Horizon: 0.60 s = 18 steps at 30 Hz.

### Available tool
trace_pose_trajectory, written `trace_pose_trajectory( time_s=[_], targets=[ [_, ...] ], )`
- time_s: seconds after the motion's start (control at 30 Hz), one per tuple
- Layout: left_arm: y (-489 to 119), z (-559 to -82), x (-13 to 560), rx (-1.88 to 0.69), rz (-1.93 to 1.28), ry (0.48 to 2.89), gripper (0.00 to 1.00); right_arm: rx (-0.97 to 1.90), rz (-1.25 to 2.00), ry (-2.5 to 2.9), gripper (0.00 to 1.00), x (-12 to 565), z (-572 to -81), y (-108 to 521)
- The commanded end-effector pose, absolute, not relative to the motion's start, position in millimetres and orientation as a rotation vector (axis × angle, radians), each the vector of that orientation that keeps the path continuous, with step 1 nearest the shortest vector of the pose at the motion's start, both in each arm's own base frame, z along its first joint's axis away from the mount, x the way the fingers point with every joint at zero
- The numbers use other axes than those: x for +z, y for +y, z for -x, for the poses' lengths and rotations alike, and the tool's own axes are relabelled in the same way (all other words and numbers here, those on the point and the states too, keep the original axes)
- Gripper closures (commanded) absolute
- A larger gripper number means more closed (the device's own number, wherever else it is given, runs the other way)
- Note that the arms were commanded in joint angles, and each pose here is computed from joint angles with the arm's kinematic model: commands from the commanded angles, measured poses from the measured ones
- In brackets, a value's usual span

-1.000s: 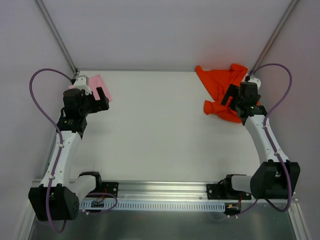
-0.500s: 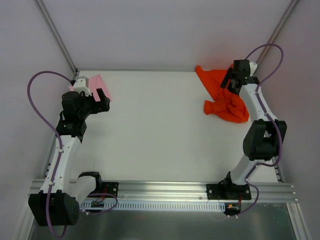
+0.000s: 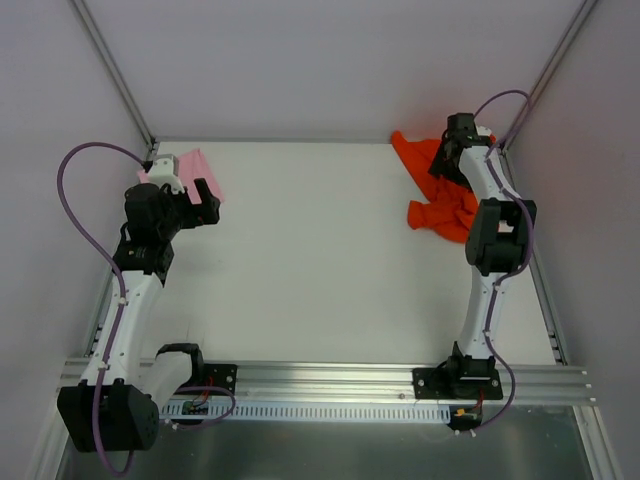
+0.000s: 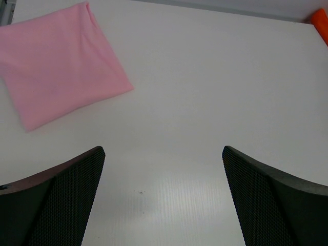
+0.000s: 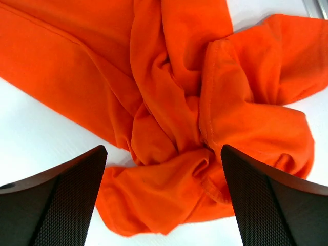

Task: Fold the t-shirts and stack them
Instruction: Grab crumpled tshirt from the corner of the board with the right arm

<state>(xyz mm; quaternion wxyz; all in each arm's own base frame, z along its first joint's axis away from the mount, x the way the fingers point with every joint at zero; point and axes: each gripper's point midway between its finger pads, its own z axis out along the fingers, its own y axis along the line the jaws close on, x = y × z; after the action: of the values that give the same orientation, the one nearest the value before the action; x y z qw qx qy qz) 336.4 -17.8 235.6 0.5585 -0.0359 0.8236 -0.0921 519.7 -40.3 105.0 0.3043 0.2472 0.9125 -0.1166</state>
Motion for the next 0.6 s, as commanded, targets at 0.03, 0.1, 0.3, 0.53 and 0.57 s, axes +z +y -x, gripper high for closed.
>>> trace_pose_trajectory(
  time_s=[0.03, 0.1, 0.3, 0.53, 0.57],
  targets=[
    [-19.7, -342.3, 242.8, -0.207, 0.042, 1.91, 0.01, -0.39, -0.703, 2.462, 0.04, 101.4, -513.6, -49.9],
    [-19.6, -343.1, 240.9, -0.207, 0.043, 1.916, 0.01, -0.428, -0.701, 2.487, 0.03, 92.5, -507.4, -52.9],
    [-17.2, -347.7, 236.7, -0.194, 0.05, 1.927, 0.01, -0.464, -0.678, 2.541, 0.11, 69.2, -499.6, -55.7],
    [-25.5, -349.2, 233.9, -0.245, 0.033, 1.949, 0.01, -0.507, -0.629, 2.588, 0.46, 61.6, -487.3, -58.9],
    [-25.5, -348.6, 234.6, -0.245, 0.033, 1.947, 0.01, -0.512, -0.62, 2.598, 0.46, 59.3, -485.1, -59.1]
  ],
)
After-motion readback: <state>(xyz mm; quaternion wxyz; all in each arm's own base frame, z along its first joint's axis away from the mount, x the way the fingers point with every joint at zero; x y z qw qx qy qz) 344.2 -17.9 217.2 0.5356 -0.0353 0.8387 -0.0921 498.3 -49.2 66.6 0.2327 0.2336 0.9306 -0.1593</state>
